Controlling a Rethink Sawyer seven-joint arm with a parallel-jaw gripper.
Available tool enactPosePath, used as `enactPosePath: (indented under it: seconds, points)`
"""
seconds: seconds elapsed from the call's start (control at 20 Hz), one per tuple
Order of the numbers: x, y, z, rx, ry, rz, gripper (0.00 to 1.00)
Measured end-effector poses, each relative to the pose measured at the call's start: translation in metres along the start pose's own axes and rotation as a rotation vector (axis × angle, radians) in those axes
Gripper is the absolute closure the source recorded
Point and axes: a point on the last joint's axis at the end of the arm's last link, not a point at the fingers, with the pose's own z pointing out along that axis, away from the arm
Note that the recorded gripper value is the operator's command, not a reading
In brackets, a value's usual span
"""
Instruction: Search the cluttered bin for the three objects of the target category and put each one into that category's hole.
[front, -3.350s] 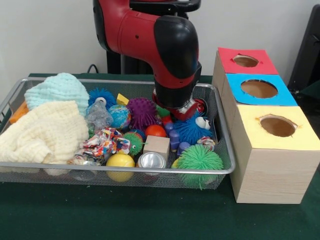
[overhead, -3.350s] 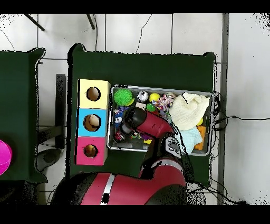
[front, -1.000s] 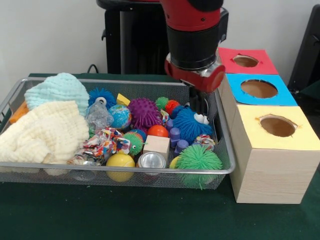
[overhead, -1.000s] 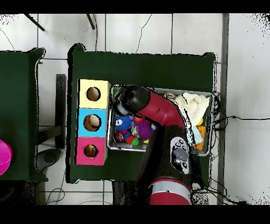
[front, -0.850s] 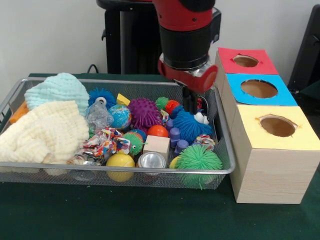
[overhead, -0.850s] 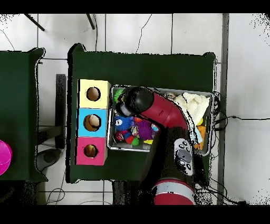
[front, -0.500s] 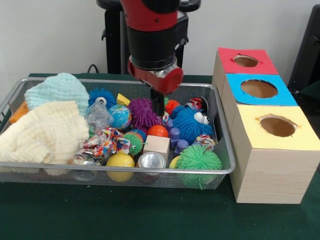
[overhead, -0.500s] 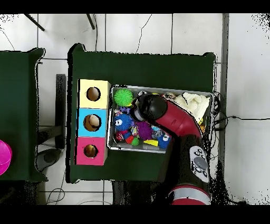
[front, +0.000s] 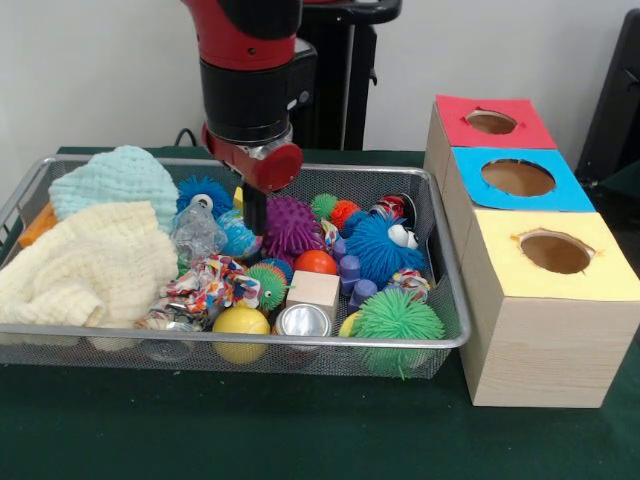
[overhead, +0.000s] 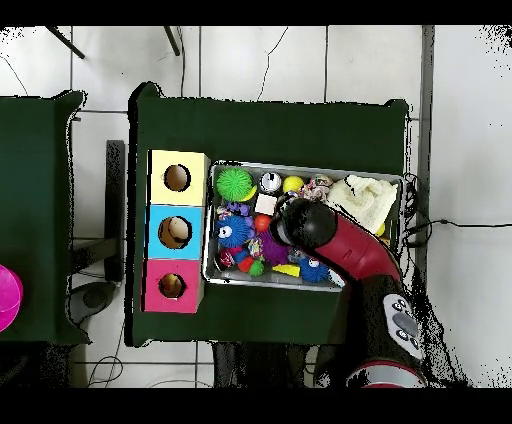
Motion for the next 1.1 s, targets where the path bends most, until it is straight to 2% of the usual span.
enactPosePath:
  seconds: [0.1, 0.4, 0.75, 1.1]
  points:
    - [0.001, -0.013, 0.006, 0.009, -0.009, 0.001, 1.00]
    - [0.008, -0.038, 0.018, 0.026, 0.025, 0.007, 1.00]
    - [0.014, -0.051, 0.026, 0.024, 0.063, 0.013, 1.00]
    - [0.010, -0.051, 0.022, 0.002, 0.065, -0.001, 1.00]
